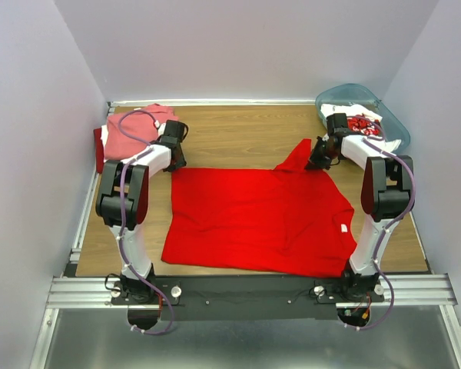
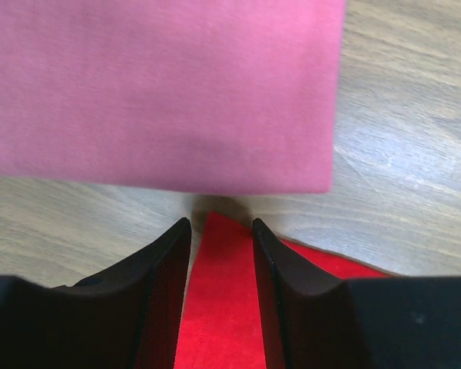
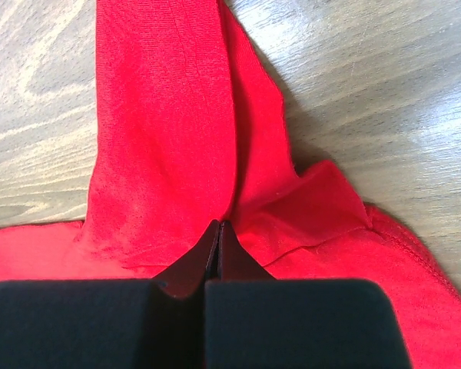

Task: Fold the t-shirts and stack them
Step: Fold the tshirt

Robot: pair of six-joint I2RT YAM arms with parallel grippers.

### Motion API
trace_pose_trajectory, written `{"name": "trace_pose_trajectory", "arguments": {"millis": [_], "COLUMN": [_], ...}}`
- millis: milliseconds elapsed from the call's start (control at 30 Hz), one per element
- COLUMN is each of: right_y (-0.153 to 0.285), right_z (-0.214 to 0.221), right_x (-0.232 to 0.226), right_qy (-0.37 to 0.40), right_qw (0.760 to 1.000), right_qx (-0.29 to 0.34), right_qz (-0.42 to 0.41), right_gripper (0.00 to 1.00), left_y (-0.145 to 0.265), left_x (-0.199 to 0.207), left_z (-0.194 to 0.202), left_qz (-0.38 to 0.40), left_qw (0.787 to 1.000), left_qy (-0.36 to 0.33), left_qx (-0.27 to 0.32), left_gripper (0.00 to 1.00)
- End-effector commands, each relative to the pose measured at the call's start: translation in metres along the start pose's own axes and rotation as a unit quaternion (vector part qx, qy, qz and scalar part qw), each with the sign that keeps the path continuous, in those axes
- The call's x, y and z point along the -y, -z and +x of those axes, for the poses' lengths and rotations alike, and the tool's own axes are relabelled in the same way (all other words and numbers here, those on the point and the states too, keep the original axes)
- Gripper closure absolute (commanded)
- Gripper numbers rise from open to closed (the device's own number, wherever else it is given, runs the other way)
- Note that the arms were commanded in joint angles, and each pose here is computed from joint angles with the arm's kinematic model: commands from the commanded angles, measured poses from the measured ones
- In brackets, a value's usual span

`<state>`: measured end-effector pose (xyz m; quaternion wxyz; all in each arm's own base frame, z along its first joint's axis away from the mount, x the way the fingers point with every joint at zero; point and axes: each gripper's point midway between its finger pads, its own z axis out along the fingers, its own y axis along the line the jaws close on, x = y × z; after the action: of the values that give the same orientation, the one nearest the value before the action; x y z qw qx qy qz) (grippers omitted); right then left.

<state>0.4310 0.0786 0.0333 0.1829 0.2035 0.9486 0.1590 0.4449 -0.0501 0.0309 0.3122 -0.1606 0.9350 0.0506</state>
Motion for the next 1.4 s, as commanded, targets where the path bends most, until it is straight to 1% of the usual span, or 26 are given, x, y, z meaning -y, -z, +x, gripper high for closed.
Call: {"name": "trace_pose_trajectory", "arguments": {"millis": [0,133,533,567,600,633,667,700,867,1000,1167,1333,1367], "right_y": [0.007,0.007,0.006,0.006,0.006,0.007,0.008,0.012,0.023,0.040,0.059,0.077,0.087], "right_z": [0.010,0.009,0.009,0.009,0.008,0.008,0.008,0.006,0.001,-0.004,0.001,0.016,0.017], "right_x": [-0.004,-0.004,-0.004,-0.004,-0.005,-0.006,-0.006,-0.009,-0.018,-0.026,-0.030,-0.023,-0.024], "right_qy": [0.009,0.009,0.007,0.007,0.007,0.008,0.008,0.010,0.012,0.011,0.005,-0.002,-0.004], "right_qw": [1.000,1.000,1.000,1.000,1.000,1.000,1.000,1.000,0.999,0.999,0.999,0.999,0.999], "right_qx": [-0.016,-0.015,-0.015,-0.016,-0.015,-0.015,-0.015,-0.010,-0.001,0.011,0.016,0.021,0.027], "right_qz": [-0.008,-0.009,-0.009,-0.009,-0.010,-0.011,-0.013,-0.016,-0.031,-0.041,-0.049,-0.042,-0.045], "right_gripper": [0.99,1.00,0.99,0.99,0.99,0.99,1.00,1.00,1.00,1.00,0.99,1.00,1.00], "left_y": [-0.003,-0.008,-0.018,-0.017,-0.018,-0.017,-0.017,-0.017,-0.011,0.003,0.024,0.040,0.046], "left_x": [-0.004,-0.002,-0.002,-0.002,-0.002,-0.001,0.000,0.000,0.004,0.009,0.014,0.019,0.019], "left_z": [-0.013,-0.006,0.019,0.018,0.019,0.018,0.018,0.018,0.009,-0.010,-0.035,-0.046,-0.050], "left_qz": [-0.007,-0.002,0.005,0.006,0.006,0.008,0.010,0.012,0.022,0.036,0.054,0.075,0.079], "left_qw": [1.000,1.000,1.000,1.000,1.000,1.000,1.000,1.000,1.000,0.999,0.997,0.995,0.995], "left_qy": [0.017,0.017,0.011,0.011,0.011,0.010,0.010,0.008,0.005,0.009,0.017,0.017,0.018], "left_qx": [0.018,0.009,-0.021,-0.018,-0.019,-0.019,-0.019,-0.020,-0.012,0.011,0.043,0.057,0.065], "left_gripper": [0.54,0.55,0.69,0.72,0.81,0.92,0.97,1.00,1.00,1.00,1.00,1.00,1.00]}}
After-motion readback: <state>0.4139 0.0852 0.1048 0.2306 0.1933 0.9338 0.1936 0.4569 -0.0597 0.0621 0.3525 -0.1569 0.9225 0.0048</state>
